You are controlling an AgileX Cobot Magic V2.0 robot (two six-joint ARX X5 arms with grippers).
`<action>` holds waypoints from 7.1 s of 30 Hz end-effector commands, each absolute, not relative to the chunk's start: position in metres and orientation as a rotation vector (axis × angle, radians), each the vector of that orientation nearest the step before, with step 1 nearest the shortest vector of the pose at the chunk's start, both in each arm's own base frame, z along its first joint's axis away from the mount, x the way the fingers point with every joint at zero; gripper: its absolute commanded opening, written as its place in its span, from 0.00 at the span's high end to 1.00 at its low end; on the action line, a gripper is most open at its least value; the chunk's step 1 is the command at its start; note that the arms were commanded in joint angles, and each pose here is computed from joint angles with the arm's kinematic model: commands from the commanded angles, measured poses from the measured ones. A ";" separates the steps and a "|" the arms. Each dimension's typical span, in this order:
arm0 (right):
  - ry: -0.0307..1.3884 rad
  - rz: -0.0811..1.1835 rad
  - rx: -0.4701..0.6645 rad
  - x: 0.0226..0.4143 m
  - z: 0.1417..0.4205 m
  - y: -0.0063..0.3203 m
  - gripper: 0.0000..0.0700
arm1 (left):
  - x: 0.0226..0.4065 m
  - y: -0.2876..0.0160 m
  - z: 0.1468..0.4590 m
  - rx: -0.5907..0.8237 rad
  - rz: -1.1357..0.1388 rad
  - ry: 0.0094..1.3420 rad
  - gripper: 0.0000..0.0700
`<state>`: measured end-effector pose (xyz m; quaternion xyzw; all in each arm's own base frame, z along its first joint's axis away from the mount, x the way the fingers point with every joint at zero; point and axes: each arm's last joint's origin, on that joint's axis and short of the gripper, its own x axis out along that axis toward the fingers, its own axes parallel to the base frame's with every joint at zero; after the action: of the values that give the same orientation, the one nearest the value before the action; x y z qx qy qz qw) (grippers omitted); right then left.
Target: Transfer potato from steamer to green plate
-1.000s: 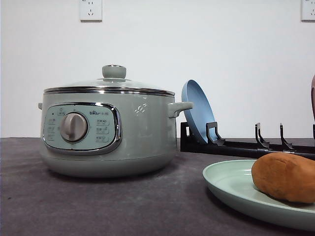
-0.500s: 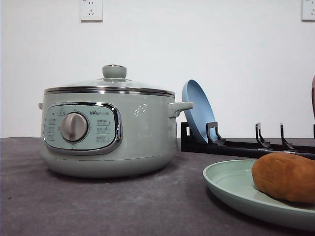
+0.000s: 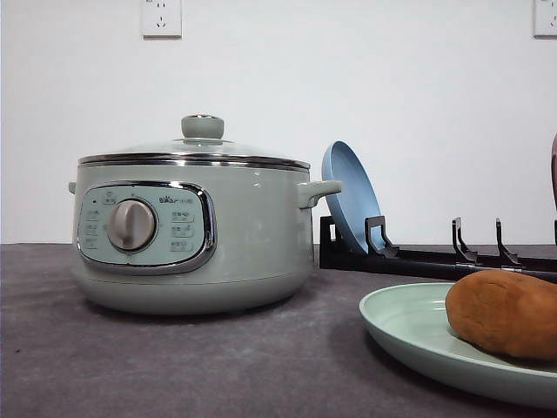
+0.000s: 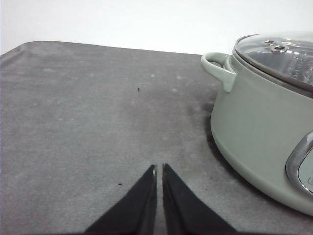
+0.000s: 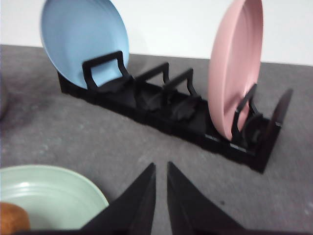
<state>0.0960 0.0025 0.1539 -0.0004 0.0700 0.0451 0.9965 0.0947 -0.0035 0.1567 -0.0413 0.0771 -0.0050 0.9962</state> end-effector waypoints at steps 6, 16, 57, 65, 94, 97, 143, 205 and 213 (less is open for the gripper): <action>0.173 0.054 0.024 0.096 0.150 0.001 0.96 | 0.096 -0.003 0.149 -0.073 -0.002 0.178 0.98; 0.146 0.048 0.022 0.096 0.152 0.001 0.96 | 0.096 -0.003 0.149 -0.073 -0.002 0.178 0.98; 0.146 0.048 0.022 0.096 0.152 0.001 0.96 | 0.096 -0.003 0.149 -0.073 -0.002 0.178 0.98; 0.146 0.048 0.022 0.096 0.152 0.001 0.96 | 0.096 -0.003 0.149 -0.073 -0.002 0.178 0.98; 0.146 0.048 0.022 0.096 0.152 0.001 0.96 | 0.096 -0.003 0.149 -0.073 -0.002 0.178 0.98; 0.146 0.048 0.022 0.096 0.152 0.001 0.96 | 0.096 -0.003 0.149 -0.073 -0.002 0.178 0.98; 0.146 0.048 0.022 0.096 0.152 0.001 0.96 | 0.096 -0.003 0.149 -0.073 -0.002 0.178 0.98; 0.146 0.048 0.022 0.096 0.152 0.001 0.96 | 0.096 -0.003 0.149 -0.073 -0.002 0.178 0.98; 0.146 0.048 0.022 0.096 0.152 0.001 0.96 | 0.096 -0.003 0.149 -0.073 -0.002 0.178 0.98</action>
<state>0.0958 0.0014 0.1528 0.0050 0.0767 0.0264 0.9967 0.0947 -0.0035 0.1567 -0.0413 0.0771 -0.0051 0.9962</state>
